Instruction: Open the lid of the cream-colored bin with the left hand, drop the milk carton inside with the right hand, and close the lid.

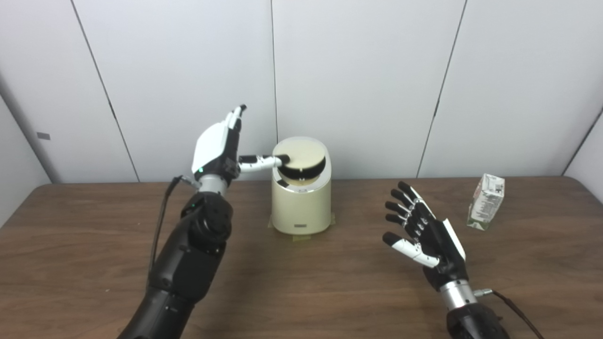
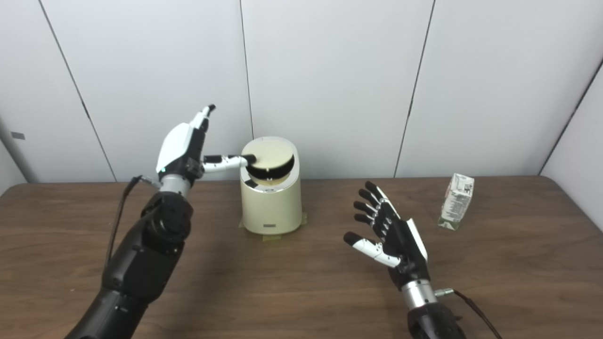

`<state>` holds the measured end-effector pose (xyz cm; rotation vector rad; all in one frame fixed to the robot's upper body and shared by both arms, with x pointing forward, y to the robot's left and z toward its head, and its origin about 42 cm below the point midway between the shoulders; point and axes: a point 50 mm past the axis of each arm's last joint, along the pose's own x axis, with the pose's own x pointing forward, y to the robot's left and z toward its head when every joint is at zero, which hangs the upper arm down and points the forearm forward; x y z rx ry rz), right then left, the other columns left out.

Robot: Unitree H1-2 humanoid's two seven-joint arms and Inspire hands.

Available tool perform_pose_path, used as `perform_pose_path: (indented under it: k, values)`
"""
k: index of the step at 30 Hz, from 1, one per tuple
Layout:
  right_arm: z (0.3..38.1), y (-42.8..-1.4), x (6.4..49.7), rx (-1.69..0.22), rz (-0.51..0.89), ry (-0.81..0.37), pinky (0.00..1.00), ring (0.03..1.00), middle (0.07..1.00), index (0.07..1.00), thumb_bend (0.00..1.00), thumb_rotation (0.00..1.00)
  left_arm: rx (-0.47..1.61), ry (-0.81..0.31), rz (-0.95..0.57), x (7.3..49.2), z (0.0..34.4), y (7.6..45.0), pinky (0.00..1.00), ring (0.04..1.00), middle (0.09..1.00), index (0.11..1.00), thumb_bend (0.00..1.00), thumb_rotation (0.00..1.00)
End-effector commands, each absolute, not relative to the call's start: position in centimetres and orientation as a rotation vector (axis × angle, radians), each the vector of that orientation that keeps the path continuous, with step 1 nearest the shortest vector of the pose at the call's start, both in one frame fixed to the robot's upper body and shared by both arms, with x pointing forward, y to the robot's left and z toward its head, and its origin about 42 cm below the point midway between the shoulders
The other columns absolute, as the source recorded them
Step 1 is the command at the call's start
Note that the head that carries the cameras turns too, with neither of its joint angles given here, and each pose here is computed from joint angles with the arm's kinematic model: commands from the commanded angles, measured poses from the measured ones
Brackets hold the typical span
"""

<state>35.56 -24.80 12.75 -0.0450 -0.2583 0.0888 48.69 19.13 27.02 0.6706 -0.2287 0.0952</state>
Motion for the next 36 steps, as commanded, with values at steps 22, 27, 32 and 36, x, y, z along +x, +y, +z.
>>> perform_pose_path:
  k: [22,27,32,36]
  values:
    - [16.3,-26.5,37.1,-0.113,0.09,-0.309,0.72,0.844,0.908,0.933,0.78,0.36,0.133,-0.232,-0.085,40.5,17.7,27.4,0.52,0.661,0.726,0.739,0.73,0.18]
    - [18.5,-27.0,37.4,-0.166,0.095,-0.311,0.73,0.856,0.92,0.94,0.77,0.32,0.155,-0.212,-0.063,39.2,15.8,28.3,0.55,0.677,0.732,0.73,0.69,0.13]
    - [21.6,-27.8,37.7,-0.372,0.06,-0.381,0.72,0.819,0.9,0.927,0.79,0.32,0.159,-0.223,-0.068,38.9,14.3,30.1,0.55,0.666,0.728,0.74,0.69,0.17]
    - [25.5,-28.5,37.3,-0.487,0.021,-0.433,0.73,0.816,0.891,0.926,0.78,0.25,0.145,-0.212,-0.061,39.2,13.7,31.4,0.58,0.676,0.733,0.741,0.7,0.16]
